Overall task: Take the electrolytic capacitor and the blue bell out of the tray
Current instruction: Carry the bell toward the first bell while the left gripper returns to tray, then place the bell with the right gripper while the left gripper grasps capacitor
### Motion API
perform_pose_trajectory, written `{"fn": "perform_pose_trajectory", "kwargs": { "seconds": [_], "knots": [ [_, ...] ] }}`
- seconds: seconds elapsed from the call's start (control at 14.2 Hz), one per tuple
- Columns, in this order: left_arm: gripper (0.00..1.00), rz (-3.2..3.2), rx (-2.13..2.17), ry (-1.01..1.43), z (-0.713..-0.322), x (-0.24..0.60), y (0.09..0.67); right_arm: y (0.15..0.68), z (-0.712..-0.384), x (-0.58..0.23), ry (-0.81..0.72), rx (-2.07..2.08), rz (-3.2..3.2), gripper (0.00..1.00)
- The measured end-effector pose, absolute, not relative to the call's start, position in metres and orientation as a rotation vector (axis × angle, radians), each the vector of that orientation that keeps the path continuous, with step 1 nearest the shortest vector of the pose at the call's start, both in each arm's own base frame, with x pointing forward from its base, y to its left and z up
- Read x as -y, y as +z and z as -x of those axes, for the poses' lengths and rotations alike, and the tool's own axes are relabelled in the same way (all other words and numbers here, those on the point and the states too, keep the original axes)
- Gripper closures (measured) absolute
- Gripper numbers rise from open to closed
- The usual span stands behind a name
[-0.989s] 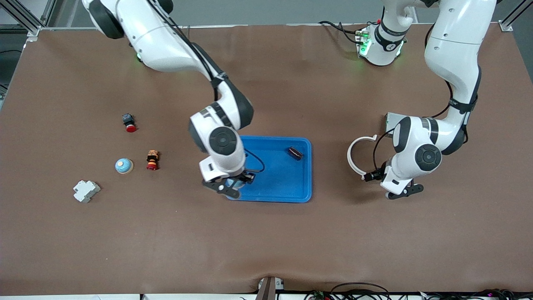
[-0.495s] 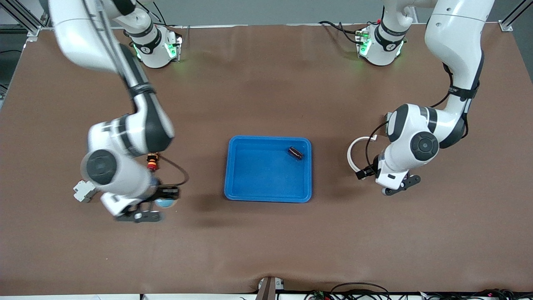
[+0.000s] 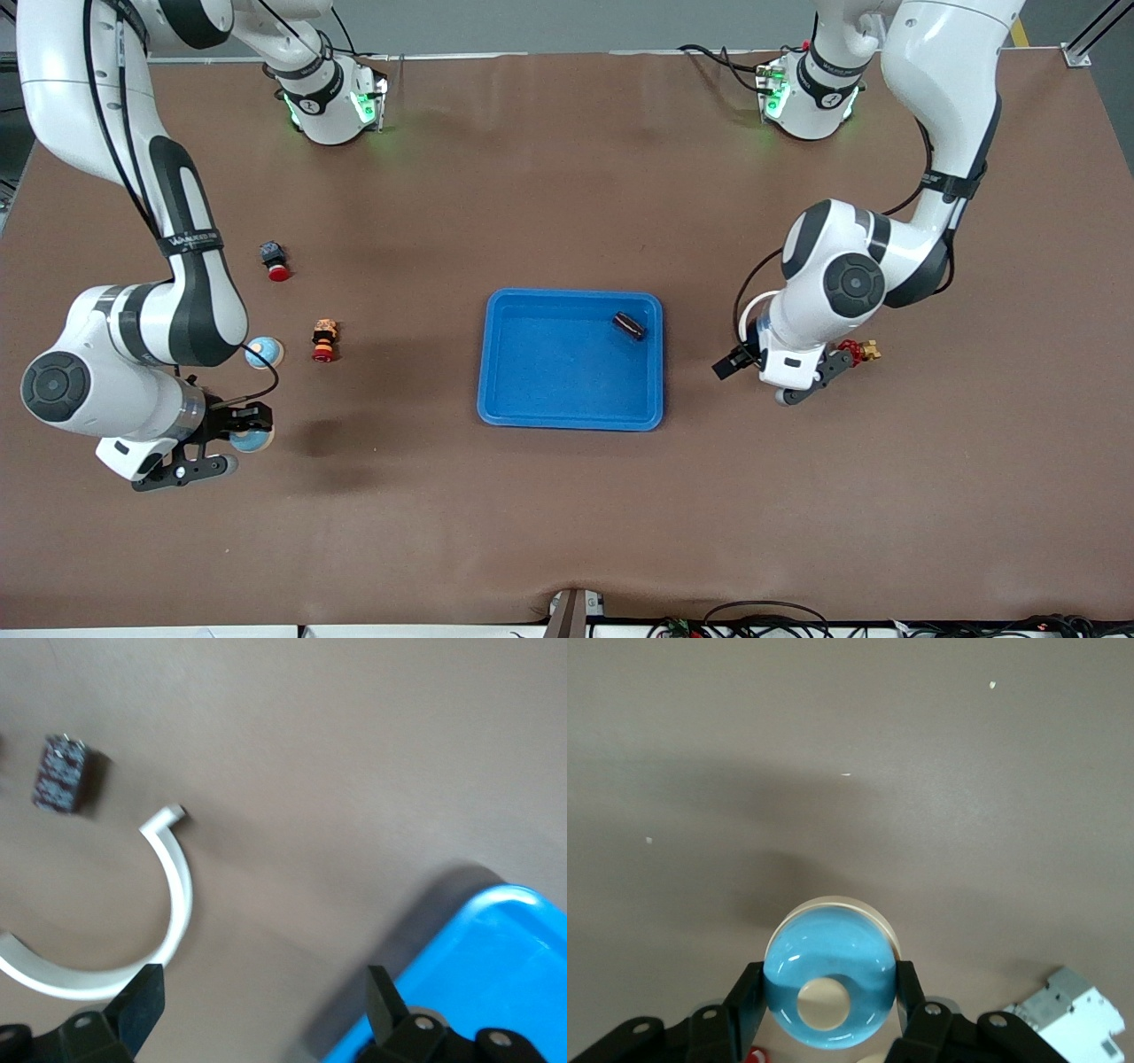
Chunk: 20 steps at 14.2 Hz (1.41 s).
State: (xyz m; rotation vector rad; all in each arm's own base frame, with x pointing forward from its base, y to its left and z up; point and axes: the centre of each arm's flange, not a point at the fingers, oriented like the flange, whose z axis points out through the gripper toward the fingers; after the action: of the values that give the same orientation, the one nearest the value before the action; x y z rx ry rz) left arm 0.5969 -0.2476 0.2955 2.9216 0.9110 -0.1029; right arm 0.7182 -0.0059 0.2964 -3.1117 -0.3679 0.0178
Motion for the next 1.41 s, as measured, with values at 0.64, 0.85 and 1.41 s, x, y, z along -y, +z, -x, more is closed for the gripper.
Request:
{"fn": "perform_pose_trajectory", "kwargs": {
  "seconds": [0.64,0.85,1.41],
  "knots": [
    [0.00,-2.812,-1.177,-0.103,-0.566,0.340,0.308,0.246,-0.695,0.070,-0.019,0.482,3.066,0.37],
    [0.00,-2.775,-1.272,-0.123,-0.557,0.363,0.300,0.236,-0.687,0.084,-0.022,0.494,3.029,0.37],
    [0.00,-2.801,-1.337,-0.210,-0.534,0.409,0.245,0.224,-0.678,0.100,-0.031,0.511,3.027,0.37]
  ]
}}
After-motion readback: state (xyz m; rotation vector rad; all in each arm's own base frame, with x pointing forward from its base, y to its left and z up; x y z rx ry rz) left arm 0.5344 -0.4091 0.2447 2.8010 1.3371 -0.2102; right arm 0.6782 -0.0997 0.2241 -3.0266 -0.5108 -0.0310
